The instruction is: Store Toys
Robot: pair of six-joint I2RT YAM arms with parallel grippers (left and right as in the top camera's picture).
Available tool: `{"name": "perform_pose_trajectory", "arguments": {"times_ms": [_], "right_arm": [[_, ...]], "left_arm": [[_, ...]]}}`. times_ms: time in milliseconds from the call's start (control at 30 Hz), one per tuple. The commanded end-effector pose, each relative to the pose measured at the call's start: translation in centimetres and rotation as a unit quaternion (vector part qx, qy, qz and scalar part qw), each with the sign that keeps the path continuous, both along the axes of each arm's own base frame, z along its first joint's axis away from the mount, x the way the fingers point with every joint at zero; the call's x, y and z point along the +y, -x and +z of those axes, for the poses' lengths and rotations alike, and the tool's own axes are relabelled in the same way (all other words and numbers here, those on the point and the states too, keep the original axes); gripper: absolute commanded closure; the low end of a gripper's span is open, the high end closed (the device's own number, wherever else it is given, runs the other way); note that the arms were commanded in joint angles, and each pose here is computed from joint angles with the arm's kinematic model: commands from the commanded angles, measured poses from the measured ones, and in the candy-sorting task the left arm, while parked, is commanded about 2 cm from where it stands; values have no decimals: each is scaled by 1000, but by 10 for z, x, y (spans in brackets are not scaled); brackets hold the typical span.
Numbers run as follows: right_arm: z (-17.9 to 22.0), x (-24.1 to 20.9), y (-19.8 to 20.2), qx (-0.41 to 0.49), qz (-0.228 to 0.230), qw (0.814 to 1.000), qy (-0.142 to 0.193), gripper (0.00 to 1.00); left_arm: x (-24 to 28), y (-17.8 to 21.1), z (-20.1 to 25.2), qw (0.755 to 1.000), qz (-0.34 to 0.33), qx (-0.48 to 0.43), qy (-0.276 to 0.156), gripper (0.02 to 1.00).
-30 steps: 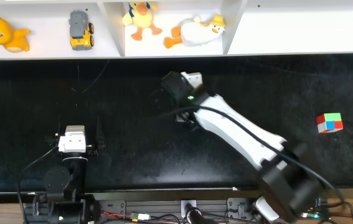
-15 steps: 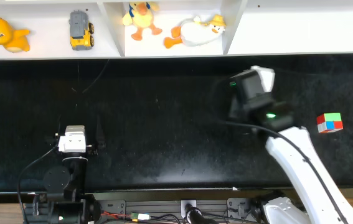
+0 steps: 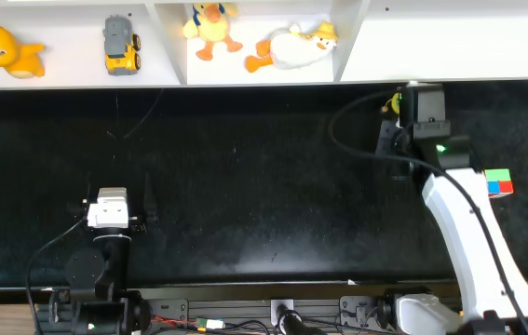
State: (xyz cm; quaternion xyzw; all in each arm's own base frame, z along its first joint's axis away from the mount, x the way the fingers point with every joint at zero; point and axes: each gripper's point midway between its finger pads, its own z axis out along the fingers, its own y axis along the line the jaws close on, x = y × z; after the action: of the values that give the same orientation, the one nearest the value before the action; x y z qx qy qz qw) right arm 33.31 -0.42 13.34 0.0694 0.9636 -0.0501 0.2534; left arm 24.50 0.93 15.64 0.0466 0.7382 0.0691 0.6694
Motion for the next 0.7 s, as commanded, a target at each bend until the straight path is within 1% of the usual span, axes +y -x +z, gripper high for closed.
{"name": "perform_pose_trajectory", "arguments": {"times_ms": [33,267,400,567,700], "right_arm": [[7,4,-28,-2,49,999,16,952],[12,8,-74,-4,79,996,33,954],[13,13,-97,-7,100,994,34,950],[10,16,-121,-9,107,994,35,945],[4,17,-136,-11,119,992,41,939]], "left_arm": [[2,0,0,1000,5,-3,-9,20],[2,0,0,1000,5,-3,-9,20],[2,0,0,1000,5,-3,-9,20],[2,0,0,1000,5,-3,-9,20],[2,0,0,1000,5,-3,-9,20]]}}
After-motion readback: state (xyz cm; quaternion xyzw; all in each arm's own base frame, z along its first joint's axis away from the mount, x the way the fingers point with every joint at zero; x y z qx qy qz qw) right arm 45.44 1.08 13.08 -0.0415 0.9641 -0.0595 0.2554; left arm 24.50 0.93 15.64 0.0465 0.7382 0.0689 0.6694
